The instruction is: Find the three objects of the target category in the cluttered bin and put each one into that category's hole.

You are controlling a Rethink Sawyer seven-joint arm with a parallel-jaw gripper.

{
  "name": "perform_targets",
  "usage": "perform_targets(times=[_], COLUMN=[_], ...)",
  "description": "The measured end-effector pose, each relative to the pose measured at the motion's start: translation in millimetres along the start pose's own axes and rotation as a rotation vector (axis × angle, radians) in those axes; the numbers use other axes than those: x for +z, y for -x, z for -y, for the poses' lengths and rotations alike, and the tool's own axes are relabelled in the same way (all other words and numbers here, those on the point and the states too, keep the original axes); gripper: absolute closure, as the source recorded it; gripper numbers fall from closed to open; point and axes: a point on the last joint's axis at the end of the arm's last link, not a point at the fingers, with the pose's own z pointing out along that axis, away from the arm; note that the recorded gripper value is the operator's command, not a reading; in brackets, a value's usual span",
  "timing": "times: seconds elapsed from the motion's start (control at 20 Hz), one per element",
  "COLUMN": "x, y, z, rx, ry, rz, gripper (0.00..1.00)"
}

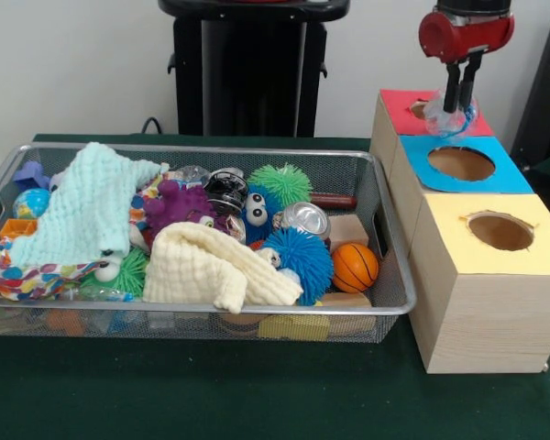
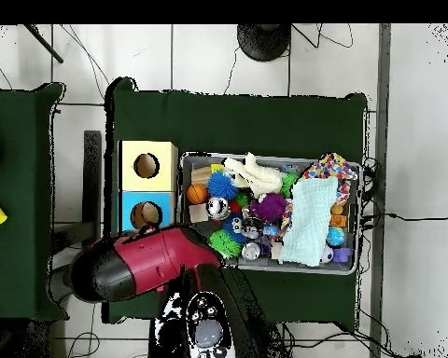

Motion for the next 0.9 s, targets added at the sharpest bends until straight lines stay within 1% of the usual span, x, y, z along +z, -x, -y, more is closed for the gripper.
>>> perform_targets(times=[0.35,0.55,0.9], x=[4.8,8.4,13.5], y=[7.8,12.1,25.8], z=[4.6,7.4,15.9], rx=[0.019,0.029,0.049], ry=[-0.019,-0.021,-0.028], rz=[0.029,0.033,0.045], gripper=[1.0,1.0,1.0])
